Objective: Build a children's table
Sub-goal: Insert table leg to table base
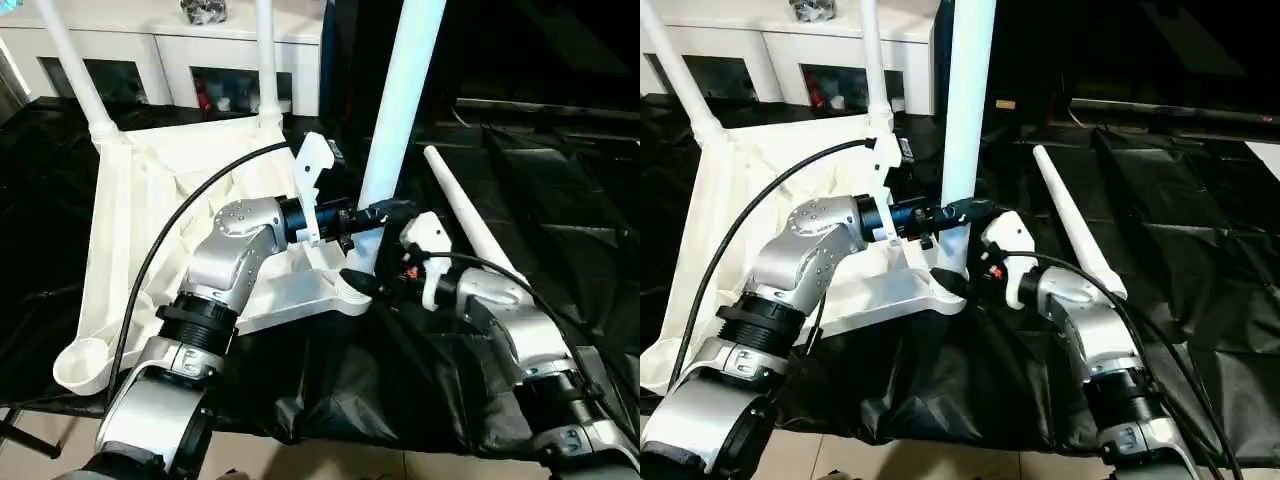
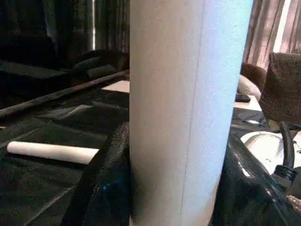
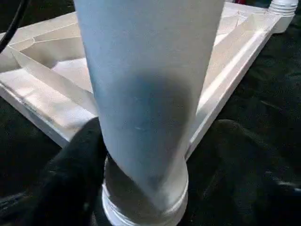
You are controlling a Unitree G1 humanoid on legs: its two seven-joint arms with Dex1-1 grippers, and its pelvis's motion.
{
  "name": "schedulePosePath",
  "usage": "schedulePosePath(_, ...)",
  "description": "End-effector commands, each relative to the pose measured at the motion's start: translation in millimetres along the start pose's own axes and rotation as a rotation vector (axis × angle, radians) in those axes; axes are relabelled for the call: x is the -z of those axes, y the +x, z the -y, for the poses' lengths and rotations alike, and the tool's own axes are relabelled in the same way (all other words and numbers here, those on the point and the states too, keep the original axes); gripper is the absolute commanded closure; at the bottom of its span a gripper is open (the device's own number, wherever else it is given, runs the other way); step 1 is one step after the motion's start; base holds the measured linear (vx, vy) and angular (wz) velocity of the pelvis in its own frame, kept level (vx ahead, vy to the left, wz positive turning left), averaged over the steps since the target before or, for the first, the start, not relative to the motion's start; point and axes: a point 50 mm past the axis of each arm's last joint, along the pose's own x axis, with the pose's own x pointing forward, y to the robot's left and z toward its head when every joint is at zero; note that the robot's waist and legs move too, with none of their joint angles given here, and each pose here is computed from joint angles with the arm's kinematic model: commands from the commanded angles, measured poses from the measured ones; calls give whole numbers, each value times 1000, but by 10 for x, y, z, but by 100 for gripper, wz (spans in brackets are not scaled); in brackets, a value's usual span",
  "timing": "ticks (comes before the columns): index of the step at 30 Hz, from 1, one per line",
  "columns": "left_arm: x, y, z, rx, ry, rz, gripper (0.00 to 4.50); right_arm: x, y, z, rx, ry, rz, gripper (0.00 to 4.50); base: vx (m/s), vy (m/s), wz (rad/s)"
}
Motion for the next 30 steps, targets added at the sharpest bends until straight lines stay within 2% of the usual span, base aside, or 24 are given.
schedulePosePath(1,164,-50,-32,-26,-18,-112,266,-42,34,25,13,-16,-12,123,0,0,0)
schedulePosePath(5,178,-50,-29,-24,-17,-119,266,-43,69,3,-1,-39,-24,145,0,0,0)
schedulePosePath(6,185,-51,-32,-25,-14,-124,266,-50,81,1,-2,-42,-25,166,0,0,0)
schedulePosePath(17,191,-53,-33,-19,-9,-136,266,-57,115,8,-15,-63,-46,249,0,0,0)
schedulePosePath(26,216,-70,-43,-33,2,-166,266,-27,133,11,-27,-52,-59,255,0,0,0)
schedulePosePath(28,227,-78,-37,-25,-7,-172,210,-16,138,8,-30,-43,-60,255,0,0,0)
schedulePosePath(30,215,-104,-44,-39,-28,-154,194,10,148,3,-32,-30,-63,255,0,0,0)
